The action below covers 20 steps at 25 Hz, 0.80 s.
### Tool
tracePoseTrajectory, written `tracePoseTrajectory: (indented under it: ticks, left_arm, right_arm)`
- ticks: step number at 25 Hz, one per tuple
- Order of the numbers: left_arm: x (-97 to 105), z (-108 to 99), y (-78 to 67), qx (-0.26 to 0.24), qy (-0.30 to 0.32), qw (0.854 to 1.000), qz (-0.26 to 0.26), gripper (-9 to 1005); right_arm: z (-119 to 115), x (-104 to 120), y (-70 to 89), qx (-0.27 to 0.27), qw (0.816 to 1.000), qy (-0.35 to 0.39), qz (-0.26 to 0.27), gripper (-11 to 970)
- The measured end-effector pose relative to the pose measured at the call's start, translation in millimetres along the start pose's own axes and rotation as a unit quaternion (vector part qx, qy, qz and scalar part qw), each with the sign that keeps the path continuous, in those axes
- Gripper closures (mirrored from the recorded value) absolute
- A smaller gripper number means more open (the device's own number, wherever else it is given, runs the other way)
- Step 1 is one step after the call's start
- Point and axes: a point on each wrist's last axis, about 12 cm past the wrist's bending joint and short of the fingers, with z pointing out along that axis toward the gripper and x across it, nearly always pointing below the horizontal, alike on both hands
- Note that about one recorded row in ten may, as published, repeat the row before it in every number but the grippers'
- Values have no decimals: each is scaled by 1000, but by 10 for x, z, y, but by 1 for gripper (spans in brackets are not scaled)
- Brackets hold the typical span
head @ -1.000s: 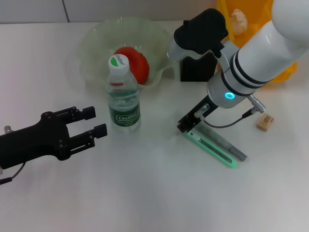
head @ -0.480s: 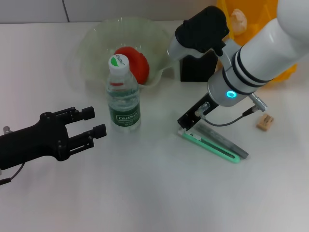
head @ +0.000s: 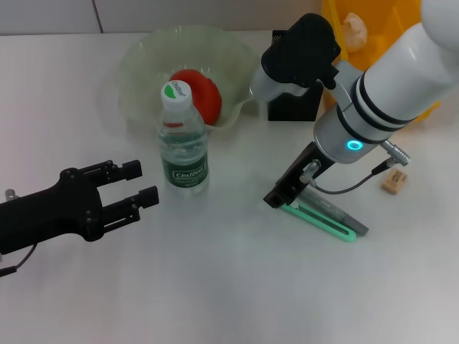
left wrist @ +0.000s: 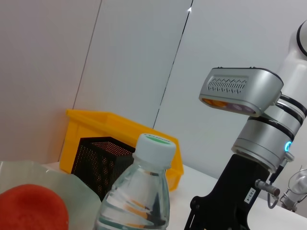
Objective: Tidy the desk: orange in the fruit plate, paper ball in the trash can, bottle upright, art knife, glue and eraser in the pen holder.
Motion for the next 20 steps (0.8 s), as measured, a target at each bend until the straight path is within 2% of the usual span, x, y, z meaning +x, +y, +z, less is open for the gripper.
tracePoseTrajectory:
  ticks: [1,6,20]
  left_arm:
    - [1,3,-3,1,0,1000,0,392]
    - [-1,9,-4,2,-1,1000,0,392]
    - [-2,27,-7,2,-2,1000,0,392]
  right_arm:
    - [1,1,0,0,1000,0,-3,681]
    - [2,5,-16,8,1000,2,-9,623]
    - [27,30,-29,17,1000,7,-24,624]
